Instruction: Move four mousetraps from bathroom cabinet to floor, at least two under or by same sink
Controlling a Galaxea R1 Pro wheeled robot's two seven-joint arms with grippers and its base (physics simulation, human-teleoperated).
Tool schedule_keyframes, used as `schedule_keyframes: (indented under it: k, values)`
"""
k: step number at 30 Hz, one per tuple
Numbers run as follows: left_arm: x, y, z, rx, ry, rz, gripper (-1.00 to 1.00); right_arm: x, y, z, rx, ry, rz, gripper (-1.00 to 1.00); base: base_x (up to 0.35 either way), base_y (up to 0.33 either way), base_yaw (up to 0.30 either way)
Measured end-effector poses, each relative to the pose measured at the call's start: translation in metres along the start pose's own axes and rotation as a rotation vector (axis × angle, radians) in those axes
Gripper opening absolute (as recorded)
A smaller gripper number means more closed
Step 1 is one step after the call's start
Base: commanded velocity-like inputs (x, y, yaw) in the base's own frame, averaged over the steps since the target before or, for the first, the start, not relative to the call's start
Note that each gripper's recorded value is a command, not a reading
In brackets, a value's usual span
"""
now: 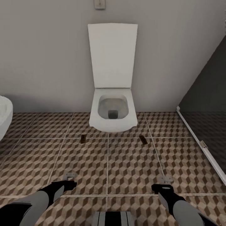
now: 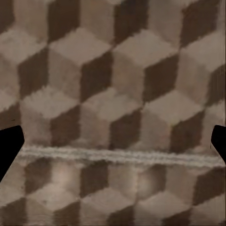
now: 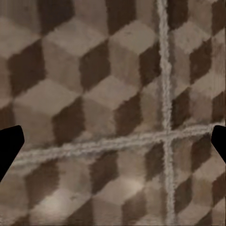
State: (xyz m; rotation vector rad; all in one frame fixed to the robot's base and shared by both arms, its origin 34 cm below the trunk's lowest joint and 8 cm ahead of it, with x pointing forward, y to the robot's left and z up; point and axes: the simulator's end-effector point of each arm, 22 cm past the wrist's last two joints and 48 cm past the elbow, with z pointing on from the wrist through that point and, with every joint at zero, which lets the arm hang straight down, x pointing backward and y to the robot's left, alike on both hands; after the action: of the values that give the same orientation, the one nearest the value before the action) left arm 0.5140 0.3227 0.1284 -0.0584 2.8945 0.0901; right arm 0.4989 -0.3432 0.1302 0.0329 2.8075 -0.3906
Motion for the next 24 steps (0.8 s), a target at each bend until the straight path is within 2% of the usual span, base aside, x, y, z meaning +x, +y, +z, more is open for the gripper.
schedule_keyframes:
  k: [24]
  values:
    - [-0.0004,0.0011,0.0,-0.001,-0.002,-0.001,1.0,-0.0009,0.0017,-0.0002,-0.003,-0.003,0.0,1.0,-0.344,0.0,0.0]
